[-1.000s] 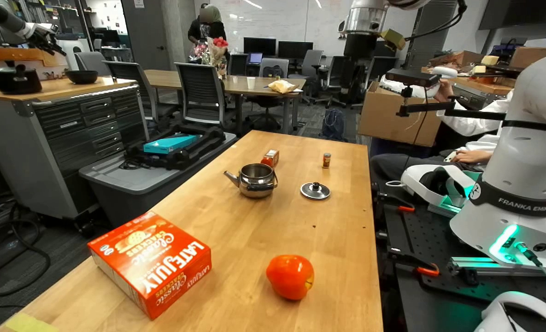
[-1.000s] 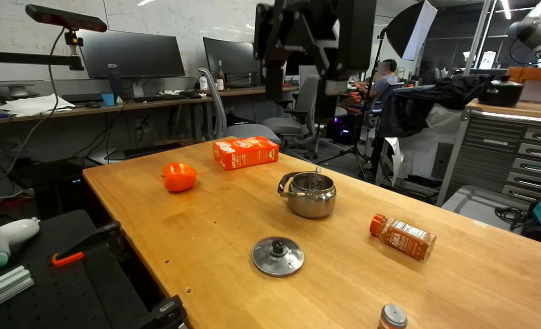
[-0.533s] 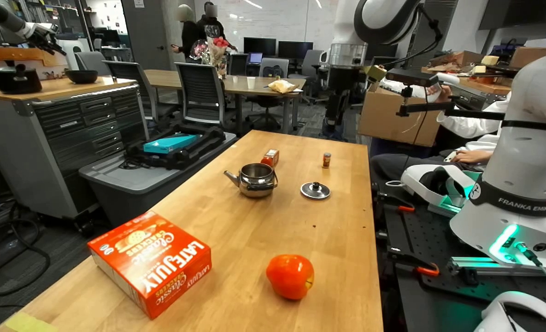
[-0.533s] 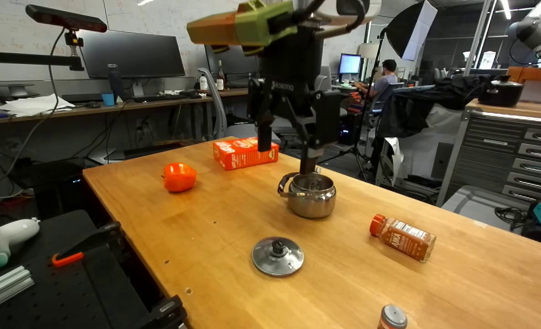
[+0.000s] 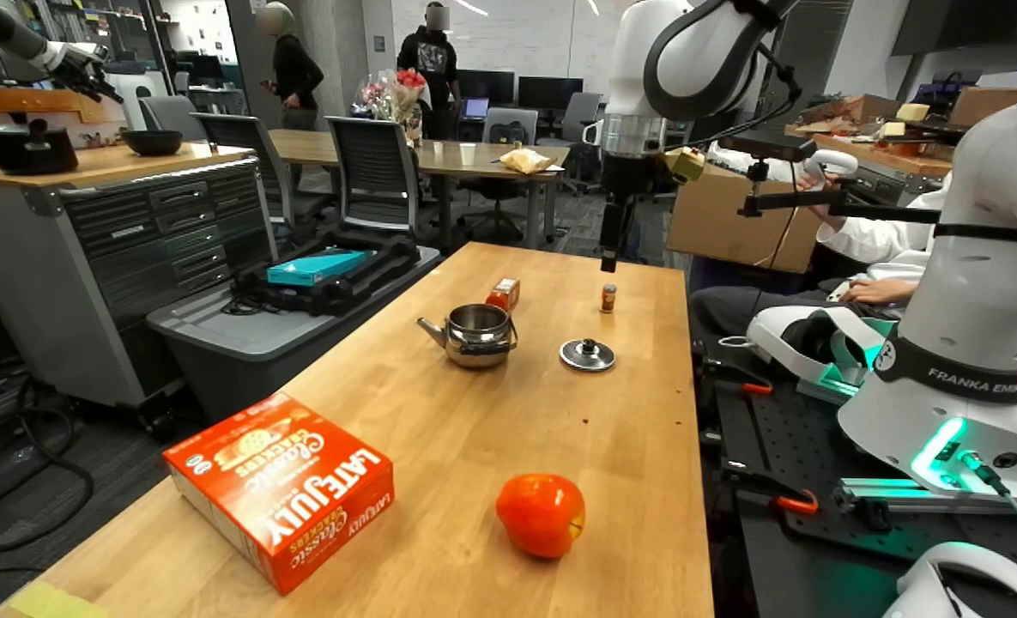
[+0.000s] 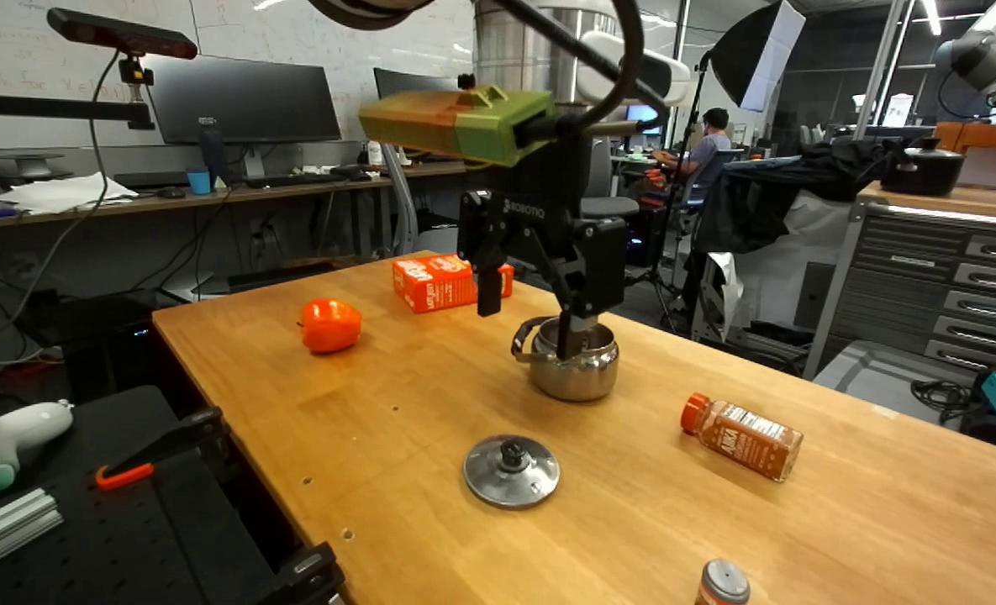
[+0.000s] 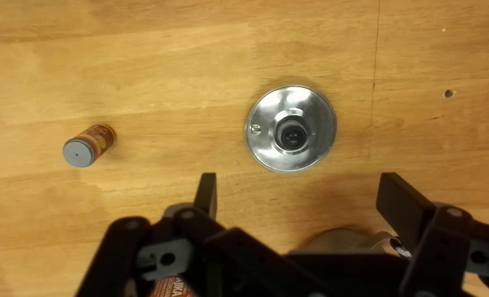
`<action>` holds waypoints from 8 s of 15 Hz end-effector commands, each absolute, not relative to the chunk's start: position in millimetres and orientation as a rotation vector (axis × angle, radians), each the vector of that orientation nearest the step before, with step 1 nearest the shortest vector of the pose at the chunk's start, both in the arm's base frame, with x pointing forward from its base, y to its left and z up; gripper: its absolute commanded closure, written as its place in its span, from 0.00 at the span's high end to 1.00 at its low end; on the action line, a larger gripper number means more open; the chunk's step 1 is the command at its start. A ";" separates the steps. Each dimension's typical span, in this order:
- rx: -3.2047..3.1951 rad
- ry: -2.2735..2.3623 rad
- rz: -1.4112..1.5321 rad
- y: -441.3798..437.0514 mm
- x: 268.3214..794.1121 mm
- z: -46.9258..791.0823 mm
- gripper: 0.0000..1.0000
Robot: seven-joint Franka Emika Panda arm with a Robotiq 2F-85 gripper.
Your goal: Get the lid from the table from the table and place it on the kettle
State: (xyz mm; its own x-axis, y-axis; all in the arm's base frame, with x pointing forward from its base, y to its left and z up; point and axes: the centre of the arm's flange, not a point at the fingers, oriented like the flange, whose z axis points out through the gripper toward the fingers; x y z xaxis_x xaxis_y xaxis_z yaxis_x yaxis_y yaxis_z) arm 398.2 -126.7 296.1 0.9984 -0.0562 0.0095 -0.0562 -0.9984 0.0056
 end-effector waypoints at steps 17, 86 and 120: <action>3.225 0.018 -0.053 -133.5 425.1 247.0 1.00; 3.209 -0.123 -0.259 -137.1 452.5 245.6 0.09; 3.213 -0.399 -0.042 -100.9 538.7 359.8 0.07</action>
State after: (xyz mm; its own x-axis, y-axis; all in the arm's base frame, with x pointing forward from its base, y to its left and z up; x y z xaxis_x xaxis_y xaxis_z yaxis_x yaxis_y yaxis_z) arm 514.2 -109.7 355.1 0.9756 -0.2164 -0.0357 -0.2186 -0.9726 -0.0785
